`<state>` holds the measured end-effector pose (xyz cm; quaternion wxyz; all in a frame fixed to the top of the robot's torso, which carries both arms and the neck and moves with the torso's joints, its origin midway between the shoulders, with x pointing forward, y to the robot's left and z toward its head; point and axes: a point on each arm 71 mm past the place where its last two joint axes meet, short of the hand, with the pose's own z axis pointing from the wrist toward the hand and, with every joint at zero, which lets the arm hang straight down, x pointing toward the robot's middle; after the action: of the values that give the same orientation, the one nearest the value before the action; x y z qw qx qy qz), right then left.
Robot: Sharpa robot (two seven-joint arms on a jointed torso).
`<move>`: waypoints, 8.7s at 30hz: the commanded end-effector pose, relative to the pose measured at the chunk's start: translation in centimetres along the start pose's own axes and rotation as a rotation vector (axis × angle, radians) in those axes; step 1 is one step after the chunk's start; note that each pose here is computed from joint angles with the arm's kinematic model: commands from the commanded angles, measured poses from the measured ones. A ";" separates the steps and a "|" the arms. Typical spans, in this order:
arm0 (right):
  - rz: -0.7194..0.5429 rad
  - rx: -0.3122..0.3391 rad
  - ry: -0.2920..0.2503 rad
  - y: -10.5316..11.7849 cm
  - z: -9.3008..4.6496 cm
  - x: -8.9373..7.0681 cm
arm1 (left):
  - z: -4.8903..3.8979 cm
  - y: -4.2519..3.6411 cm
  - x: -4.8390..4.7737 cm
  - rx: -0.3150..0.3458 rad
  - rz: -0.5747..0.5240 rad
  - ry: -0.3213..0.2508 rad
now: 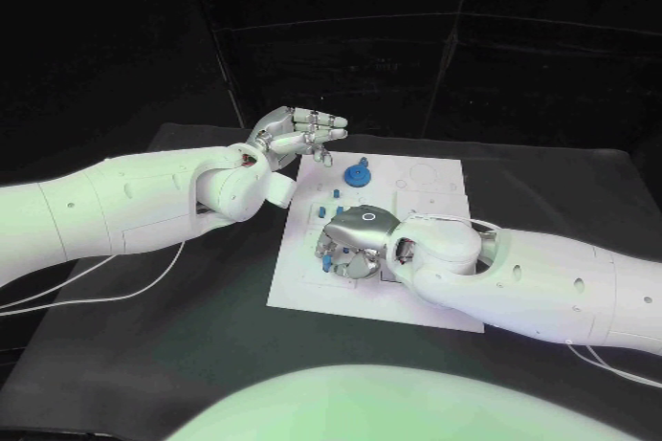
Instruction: Assemble the parts on the task board
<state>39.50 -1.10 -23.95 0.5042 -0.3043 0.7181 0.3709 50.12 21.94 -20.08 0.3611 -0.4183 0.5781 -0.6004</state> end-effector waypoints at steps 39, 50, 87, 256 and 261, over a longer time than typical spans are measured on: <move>0.476 0.459 -0.346 -11.5 -15.9 -5.9 | -0.40 0.50 -0.38 -0.016 -0.001 0.006; 0.337 0.691 -0.194 -13.1 -19.3 -3.1 | -0.50 0.49 -0.50 -0.016 -0.001 0.005; 0.258 0.701 -0.018 -10.8 -16.4 2.2 | -0.61 0.48 -0.62 -0.017 -0.002 0.005; 0.367 0.805 -0.098 -12.9 -20.2 4.2 | -1.17 1.97 -0.66 -0.081 -0.010 0.046; 0.372 0.800 -0.079 -12.7 -20.0 4.7 | -1.18 1.97 -0.71 -0.081 -0.010 0.045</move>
<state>38.43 -25.10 -26.82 0.5397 0.0766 0.8208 0.1710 49.21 23.02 -22.18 0.3327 -0.4236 0.6085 -0.5828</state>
